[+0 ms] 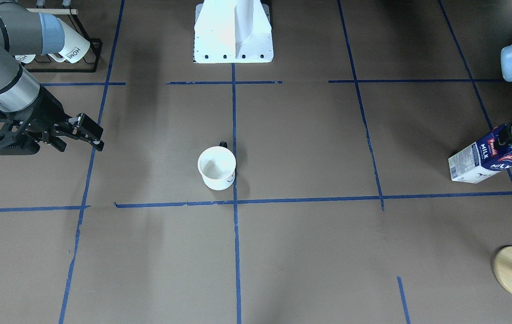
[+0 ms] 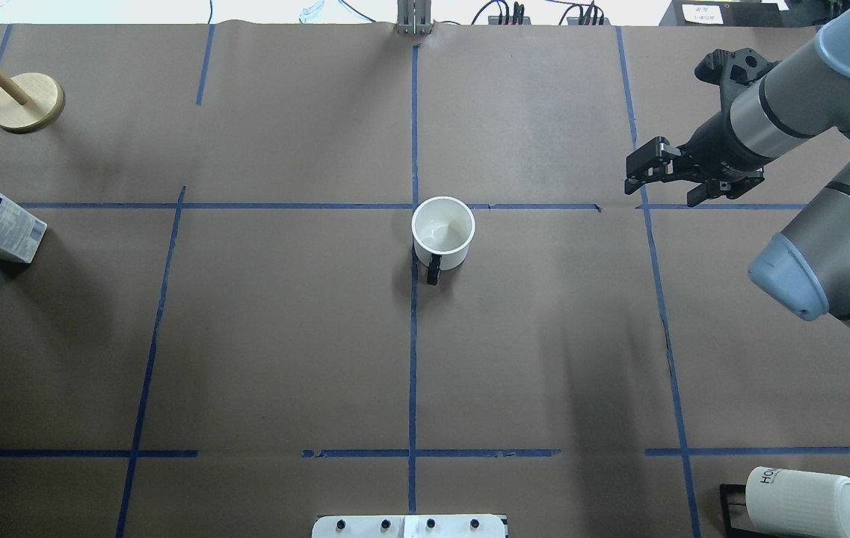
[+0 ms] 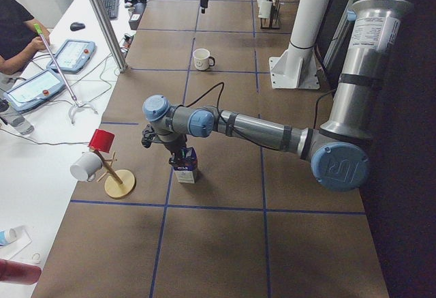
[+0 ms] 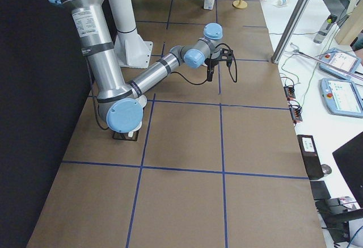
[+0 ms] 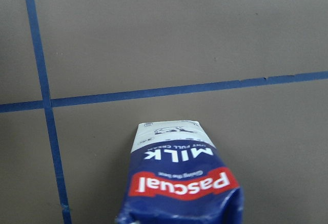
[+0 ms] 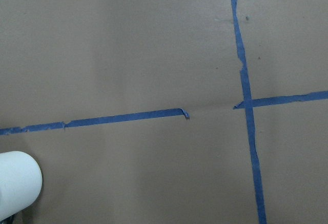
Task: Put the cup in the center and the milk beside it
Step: 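Grasp the Pascual milk carton top with the left gripper and lift, then carry the milk carton beside the mug and set it down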
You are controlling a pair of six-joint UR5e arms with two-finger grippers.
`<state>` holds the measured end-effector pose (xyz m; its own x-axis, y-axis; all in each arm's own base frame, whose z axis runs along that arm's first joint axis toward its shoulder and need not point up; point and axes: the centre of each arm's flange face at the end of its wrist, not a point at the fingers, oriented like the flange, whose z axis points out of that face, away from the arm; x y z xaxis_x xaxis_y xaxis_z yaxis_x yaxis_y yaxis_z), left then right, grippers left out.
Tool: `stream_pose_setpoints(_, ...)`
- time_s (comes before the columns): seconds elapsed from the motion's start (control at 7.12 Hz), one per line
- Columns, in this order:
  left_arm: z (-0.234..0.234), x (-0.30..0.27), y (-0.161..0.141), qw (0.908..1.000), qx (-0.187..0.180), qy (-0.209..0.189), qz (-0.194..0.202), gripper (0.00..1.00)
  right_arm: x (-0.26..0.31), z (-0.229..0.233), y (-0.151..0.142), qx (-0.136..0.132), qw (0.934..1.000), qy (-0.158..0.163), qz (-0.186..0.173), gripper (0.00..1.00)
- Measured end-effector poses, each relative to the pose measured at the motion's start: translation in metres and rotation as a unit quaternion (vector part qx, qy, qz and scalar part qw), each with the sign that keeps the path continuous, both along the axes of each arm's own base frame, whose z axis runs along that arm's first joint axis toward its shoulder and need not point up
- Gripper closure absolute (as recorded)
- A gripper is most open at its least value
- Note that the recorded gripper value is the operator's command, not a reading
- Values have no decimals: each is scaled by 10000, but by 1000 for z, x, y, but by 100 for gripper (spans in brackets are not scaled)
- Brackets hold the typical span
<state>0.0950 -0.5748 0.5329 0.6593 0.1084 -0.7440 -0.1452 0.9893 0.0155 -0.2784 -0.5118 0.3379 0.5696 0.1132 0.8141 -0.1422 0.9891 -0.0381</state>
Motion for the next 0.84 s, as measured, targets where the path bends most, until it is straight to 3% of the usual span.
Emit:
stream_pose_setpoints(0.28,-106,15,-39,10000,10,-55,-4,100,0,-2,0,4,10000,-12,6,0)
stream_pose_setpoints(0.42,-170,33,-38,9996,235,-70,110,100,0,-3,0,6,10000,-19,11,0)
stream_pose_setpoints(0.56,-225,67,-26,9993,347,-19,150,100,0,-4,1,10,10000,-25,14,0)
stream_pose_setpoints(0.84,-320,188,9,9998,1,-2,-213,100,1,-5,1,17,10000,-31,20,0)
